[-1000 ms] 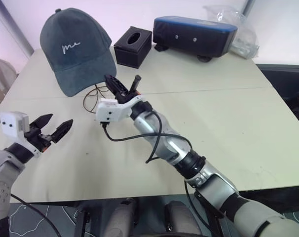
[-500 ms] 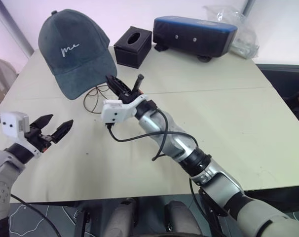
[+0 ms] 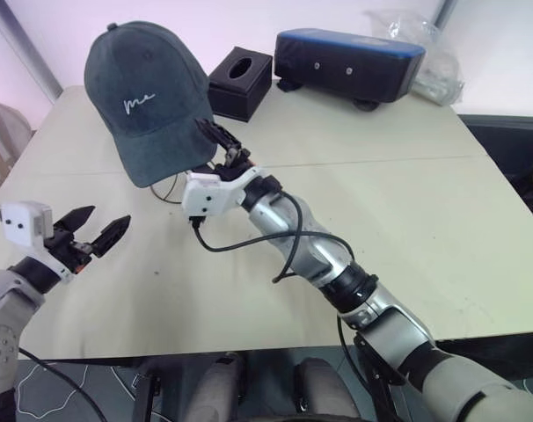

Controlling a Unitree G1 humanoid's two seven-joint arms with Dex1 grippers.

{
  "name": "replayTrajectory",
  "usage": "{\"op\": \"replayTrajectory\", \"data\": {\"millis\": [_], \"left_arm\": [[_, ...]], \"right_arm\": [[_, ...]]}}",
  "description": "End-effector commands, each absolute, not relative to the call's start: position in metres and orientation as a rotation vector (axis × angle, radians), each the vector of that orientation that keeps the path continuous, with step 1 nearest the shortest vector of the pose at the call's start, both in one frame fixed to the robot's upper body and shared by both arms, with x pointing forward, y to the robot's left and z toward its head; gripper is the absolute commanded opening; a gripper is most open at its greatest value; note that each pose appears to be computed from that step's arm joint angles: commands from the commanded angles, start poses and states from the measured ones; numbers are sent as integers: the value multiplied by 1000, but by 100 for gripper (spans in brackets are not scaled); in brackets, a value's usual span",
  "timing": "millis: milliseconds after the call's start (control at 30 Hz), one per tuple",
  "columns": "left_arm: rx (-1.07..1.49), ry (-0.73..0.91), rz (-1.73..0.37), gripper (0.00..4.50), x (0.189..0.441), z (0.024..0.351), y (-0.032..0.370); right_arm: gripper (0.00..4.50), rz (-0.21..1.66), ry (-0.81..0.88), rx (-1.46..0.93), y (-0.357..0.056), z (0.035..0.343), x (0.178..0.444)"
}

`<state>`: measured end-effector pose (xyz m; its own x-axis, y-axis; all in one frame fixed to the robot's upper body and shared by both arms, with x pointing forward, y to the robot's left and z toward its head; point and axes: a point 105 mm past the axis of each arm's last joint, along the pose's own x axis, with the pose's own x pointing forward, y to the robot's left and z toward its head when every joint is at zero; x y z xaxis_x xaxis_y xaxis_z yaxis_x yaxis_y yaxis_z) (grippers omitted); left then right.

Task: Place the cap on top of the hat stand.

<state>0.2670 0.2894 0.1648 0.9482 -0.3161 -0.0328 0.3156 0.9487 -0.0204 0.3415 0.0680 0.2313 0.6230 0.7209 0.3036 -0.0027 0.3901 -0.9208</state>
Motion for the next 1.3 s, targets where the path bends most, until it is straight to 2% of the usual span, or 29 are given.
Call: {"op": "replayTrajectory", "data": {"millis": [33,300,433,800,967,1033,1300], "left_arm": [[10,1,-319,424,263,178,292],[14,-3,-315,424,263,183,295],[19,-6,-317,424,264,186,296],[28,-18,-336,424,267,193,295],[49,-24,-361,424,264,201,294],[75,-37,-385,424,260,214,295],[168,-45,-447,424,244,254,307]], "right_arm": [[345,574,-779,-1076,58,232,339],[345,650,-649,-1116,29,208,350],[345,653,-587,-1083,13,208,361],[345,602,-450,-819,-36,251,399],[345,785,-466,-560,-43,276,391],[345,848,-434,-470,-53,283,390],[345,1018,-297,-280,-89,293,379]]}}
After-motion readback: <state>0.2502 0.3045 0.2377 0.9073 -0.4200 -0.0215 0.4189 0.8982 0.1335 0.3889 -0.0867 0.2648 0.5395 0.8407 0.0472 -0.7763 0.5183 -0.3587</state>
